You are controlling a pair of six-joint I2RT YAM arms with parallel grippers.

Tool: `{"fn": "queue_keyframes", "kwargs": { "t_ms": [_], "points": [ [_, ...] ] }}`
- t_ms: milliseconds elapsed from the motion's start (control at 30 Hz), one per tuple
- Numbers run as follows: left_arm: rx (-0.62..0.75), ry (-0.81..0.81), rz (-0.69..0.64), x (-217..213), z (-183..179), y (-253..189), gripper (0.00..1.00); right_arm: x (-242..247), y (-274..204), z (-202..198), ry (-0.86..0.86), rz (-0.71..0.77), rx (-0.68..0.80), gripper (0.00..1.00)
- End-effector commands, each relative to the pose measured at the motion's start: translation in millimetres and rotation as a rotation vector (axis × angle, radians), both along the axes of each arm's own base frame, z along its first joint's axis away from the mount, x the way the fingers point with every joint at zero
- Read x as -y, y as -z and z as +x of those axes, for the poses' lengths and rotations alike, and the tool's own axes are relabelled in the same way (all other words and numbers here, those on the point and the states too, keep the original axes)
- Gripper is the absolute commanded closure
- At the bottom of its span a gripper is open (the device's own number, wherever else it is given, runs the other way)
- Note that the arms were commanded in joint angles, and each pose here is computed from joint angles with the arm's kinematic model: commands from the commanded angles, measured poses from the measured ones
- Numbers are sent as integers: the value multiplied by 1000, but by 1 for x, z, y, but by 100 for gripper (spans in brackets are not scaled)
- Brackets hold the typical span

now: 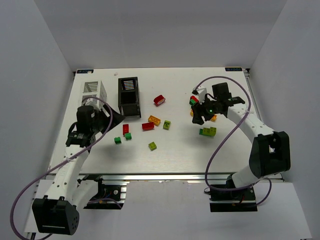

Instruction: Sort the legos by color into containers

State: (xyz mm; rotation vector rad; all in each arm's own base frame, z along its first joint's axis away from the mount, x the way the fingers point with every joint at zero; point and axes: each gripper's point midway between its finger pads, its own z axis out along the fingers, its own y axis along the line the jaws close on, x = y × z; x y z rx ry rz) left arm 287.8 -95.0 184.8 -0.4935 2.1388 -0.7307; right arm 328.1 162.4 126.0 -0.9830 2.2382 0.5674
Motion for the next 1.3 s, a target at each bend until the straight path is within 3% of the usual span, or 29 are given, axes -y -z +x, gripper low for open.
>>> {"fn": "queue_keyframes", "kwargs": {
  "t_ms": [0,200,367,900,1100,1267],
  "points": [
    [1,-12,-22,1,-12,2,17,22,7,-9,-111,-155,-7,31],
    [-34,-21,-58,3,-25,23,17,54,21,-21,-335,-370,57,29],
    [-29,-13,-52,3,-28,23,17,57,31,-29,-481,-408,70,27],
    [-32,-31,-49,0,-40,24,17,70,84,-23,-548,-491,-9,28],
    [-28,-30,-60,1,-39,23,17,75,96,-22,-557,-523,-17,32],
    [-14,-10,-73,5,-36,18,17,71,101,-22,-563,-499,-34,46]
  ]
}}
